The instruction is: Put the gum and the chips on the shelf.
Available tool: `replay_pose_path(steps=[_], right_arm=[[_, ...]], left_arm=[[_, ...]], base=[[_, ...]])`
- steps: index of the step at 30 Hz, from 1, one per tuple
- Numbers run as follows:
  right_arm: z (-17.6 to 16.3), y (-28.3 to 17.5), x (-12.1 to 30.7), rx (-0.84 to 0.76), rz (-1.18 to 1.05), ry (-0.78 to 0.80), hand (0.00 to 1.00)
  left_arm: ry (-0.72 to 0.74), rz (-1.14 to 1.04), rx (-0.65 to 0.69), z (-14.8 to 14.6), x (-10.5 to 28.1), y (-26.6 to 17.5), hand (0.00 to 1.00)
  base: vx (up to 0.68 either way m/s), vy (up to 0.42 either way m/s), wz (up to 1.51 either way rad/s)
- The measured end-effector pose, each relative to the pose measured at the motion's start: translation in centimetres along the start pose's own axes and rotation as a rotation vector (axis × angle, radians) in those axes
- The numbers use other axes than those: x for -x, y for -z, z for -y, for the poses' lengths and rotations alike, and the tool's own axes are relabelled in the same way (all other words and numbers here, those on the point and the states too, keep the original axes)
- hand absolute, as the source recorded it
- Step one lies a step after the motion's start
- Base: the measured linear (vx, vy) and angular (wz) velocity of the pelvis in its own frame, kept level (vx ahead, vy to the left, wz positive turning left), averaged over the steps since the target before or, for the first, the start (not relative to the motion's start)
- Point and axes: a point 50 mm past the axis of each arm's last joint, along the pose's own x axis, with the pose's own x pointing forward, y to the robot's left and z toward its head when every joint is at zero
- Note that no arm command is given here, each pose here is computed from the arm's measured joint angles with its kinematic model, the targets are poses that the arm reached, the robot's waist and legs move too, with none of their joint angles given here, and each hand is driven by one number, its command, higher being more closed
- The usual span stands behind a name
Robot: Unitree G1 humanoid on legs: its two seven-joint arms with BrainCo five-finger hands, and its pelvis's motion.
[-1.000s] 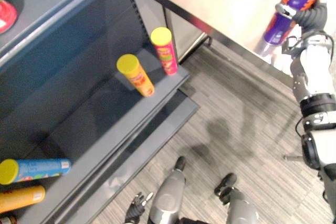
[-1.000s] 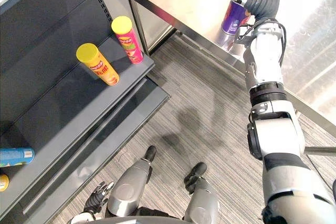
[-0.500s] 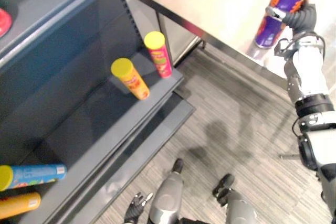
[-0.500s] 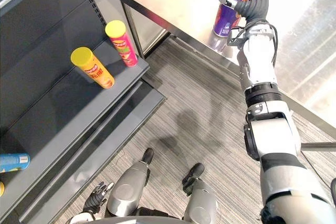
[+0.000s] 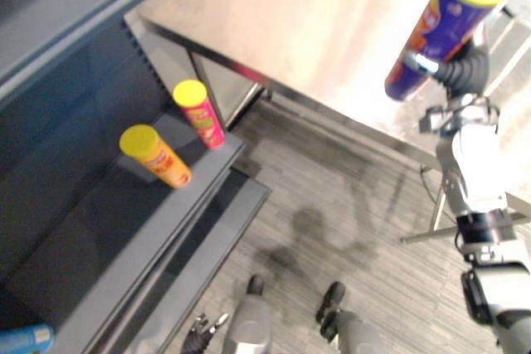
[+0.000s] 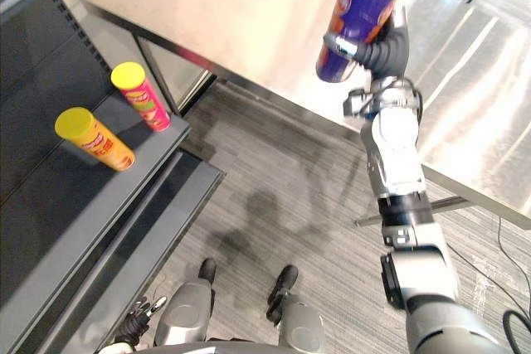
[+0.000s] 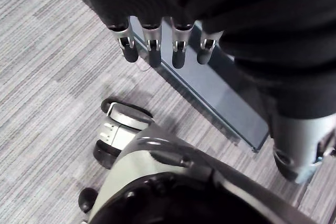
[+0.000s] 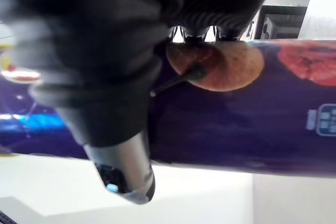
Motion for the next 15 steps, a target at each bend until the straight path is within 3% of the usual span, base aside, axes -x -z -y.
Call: replay_pose_path(steps=[5,15], right_arm=[[-0.9,0.4,4.2,-0.036,-0.053,-0.084,1.0],[0.2,0.1,8.2,-0.066,-0.094,-0.06,1.0]], left_arm=[[-0.037,-0.023,0.006,-0.4,0.4,0.8,0.0],[-0.102,-0.085,0.025,-1.2,0.7,2.4,0.0]], base=[[0.06,-0.001,-0.24],[0.04,0.006,-0.15]])
